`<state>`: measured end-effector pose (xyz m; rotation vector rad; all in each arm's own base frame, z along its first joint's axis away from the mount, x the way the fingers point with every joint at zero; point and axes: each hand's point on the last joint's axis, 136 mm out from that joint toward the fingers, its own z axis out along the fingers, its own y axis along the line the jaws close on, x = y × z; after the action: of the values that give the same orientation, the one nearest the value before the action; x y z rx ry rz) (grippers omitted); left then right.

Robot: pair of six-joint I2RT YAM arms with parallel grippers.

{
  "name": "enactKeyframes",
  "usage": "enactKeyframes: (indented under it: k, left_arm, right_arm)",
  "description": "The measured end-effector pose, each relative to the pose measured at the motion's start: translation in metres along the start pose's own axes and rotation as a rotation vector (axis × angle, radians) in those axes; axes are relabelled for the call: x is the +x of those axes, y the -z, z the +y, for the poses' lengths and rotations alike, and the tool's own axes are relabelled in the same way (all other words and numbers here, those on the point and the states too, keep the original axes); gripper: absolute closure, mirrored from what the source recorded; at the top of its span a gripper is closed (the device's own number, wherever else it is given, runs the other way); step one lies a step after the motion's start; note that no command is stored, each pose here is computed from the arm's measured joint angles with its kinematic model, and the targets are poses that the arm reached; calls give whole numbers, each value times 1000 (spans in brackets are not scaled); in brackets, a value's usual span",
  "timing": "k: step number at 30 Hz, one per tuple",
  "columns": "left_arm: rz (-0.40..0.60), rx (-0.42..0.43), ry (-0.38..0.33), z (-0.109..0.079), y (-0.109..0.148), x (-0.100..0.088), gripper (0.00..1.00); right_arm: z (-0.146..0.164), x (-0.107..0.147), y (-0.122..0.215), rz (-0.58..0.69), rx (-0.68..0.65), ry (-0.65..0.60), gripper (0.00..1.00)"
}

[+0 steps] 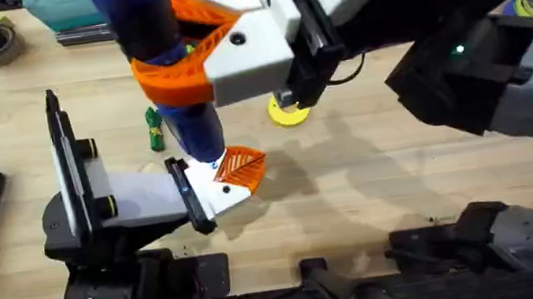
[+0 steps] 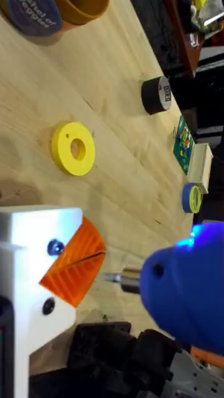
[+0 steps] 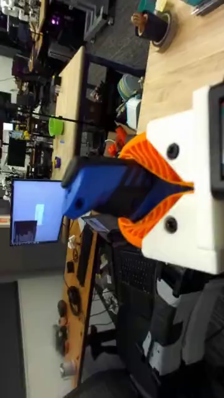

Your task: Pick up the gripper from the table and insert it into the empty holder that is missing its gripper. Then pick up a screw, insert it into the mounting hole, and use the screwdriver to tighten it. Finally, clean up the table by picking up the vegetable and placing it into the bucket.

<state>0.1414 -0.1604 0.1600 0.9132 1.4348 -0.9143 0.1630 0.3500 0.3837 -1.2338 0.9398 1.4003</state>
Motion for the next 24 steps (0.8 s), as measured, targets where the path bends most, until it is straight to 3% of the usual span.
enactKeyframes:
  k: [24]
  left_arm:
    - [0,0,0,0,0,0,985]
  right_arm:
    - [-1,12,-4,15,-7,14,978]
